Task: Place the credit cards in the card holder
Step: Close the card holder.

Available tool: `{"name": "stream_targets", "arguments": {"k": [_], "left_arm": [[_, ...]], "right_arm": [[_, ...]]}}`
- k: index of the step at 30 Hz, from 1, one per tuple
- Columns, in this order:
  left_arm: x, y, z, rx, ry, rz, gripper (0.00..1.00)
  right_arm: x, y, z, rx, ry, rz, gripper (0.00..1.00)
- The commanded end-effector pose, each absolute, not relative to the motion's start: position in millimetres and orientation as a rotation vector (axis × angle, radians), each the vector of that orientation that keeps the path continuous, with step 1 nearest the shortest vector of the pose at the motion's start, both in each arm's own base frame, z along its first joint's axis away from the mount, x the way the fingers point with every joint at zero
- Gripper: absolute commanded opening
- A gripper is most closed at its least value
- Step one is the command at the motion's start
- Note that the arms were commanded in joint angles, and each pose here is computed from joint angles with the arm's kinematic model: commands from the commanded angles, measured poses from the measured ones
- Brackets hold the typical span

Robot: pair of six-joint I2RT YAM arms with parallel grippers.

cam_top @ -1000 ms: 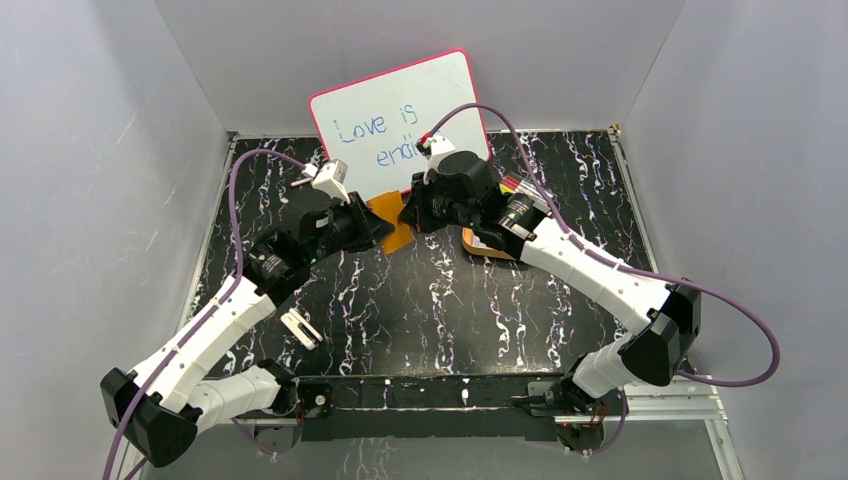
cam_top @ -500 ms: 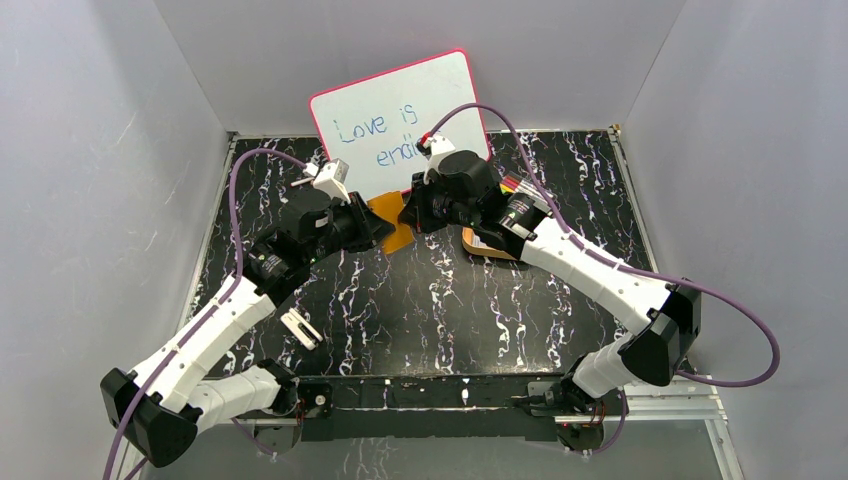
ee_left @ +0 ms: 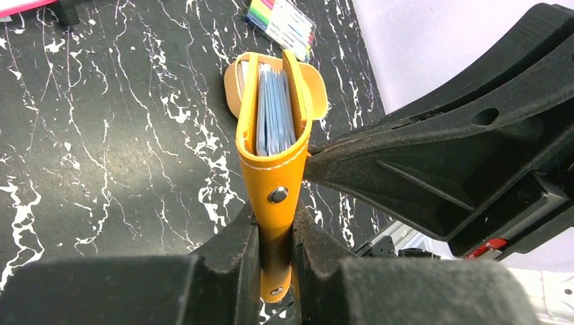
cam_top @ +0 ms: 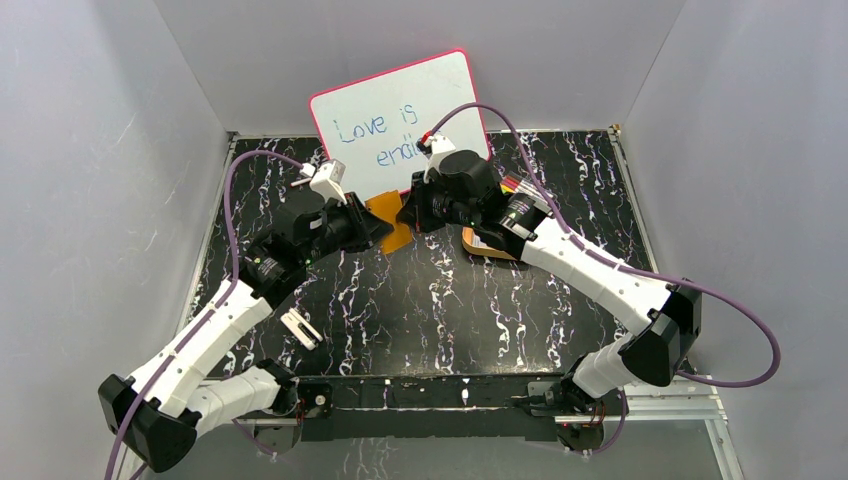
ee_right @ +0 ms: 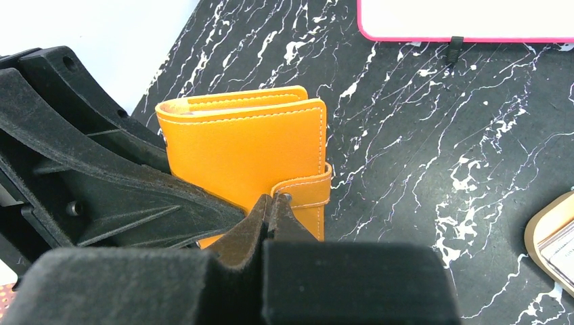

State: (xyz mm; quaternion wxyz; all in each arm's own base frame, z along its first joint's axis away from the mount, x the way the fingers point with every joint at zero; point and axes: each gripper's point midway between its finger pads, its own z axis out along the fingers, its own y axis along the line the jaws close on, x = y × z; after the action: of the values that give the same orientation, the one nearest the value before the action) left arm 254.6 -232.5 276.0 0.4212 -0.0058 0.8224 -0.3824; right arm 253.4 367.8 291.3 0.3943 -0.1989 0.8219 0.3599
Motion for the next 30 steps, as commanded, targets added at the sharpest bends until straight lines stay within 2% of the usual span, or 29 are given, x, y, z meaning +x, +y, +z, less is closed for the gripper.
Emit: {"name": "stream_targets", "arguments": {"k": [1,30], "left_arm": [[218.1,-262.3,338.8,0.19,1.875,-1.263,0.0],[195.9,-283.6,370.6,0.331,1.74,-1.497,0.0]], "right_arm": [[258.8,379.4,312.3,-0.488,1.99,0.985,0.0],[251.9,403.2,292.5,-0.523,2.038,1.124,0.0]]}}
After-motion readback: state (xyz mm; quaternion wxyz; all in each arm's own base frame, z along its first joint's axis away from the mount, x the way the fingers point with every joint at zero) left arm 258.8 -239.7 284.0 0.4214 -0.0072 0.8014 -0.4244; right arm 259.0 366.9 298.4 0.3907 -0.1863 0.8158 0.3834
